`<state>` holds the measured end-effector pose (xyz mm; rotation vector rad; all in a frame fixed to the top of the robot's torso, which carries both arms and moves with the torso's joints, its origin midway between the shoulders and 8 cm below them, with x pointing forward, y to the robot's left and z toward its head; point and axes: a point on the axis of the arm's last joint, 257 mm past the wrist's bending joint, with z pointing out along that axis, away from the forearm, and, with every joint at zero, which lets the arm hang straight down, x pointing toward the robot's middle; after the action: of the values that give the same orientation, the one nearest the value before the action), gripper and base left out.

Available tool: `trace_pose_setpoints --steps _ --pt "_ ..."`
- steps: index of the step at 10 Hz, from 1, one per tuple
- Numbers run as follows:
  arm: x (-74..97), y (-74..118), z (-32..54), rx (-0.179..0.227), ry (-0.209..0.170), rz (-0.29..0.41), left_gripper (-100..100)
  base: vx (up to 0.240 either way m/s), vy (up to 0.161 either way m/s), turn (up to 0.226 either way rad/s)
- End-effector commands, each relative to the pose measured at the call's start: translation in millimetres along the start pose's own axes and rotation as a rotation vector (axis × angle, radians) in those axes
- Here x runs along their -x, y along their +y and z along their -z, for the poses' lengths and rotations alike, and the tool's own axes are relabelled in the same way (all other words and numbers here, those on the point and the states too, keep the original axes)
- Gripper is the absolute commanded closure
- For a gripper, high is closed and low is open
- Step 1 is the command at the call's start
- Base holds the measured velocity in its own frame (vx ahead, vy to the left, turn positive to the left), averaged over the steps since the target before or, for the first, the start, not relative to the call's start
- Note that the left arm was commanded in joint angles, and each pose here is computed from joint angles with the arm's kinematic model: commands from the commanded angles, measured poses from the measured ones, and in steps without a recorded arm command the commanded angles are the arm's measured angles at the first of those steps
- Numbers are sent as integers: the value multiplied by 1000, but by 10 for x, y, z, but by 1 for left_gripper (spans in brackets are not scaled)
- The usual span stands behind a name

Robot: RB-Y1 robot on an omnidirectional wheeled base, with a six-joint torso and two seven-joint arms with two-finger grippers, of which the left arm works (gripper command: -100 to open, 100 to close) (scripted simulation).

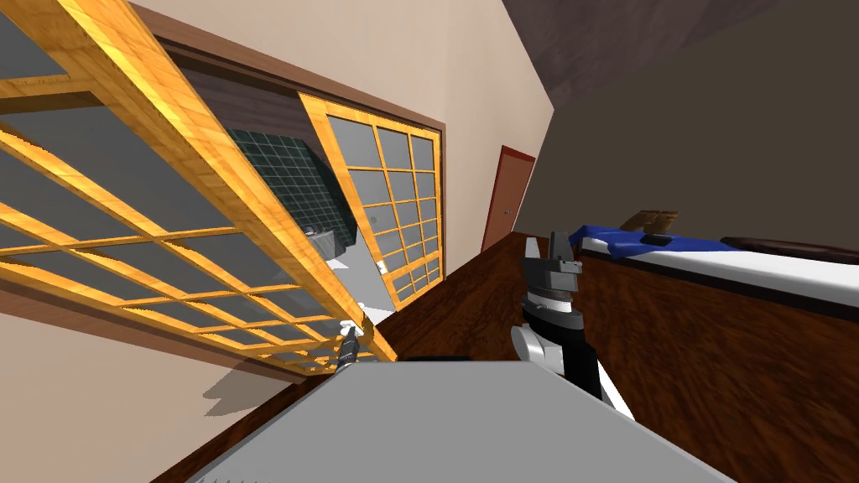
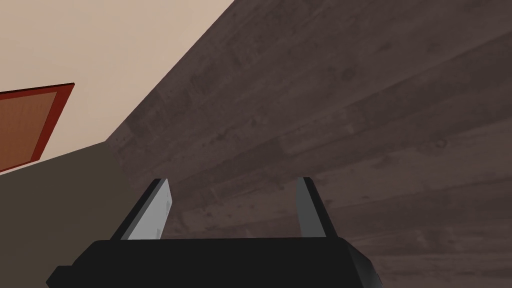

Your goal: Pull the door open

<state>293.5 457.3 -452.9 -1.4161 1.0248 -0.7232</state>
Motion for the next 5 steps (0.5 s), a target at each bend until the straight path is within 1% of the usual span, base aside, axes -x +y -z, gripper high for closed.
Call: trace_pose_setpoints --steps 1,4,5 --pt "112 81 42 24 -16 23 100 -55 21 -63" --pt "74 44 -2 15 -12 90 100 -78 31 -66" --pt "74 44 -2 15 -12 90 100 -59 29 -40"
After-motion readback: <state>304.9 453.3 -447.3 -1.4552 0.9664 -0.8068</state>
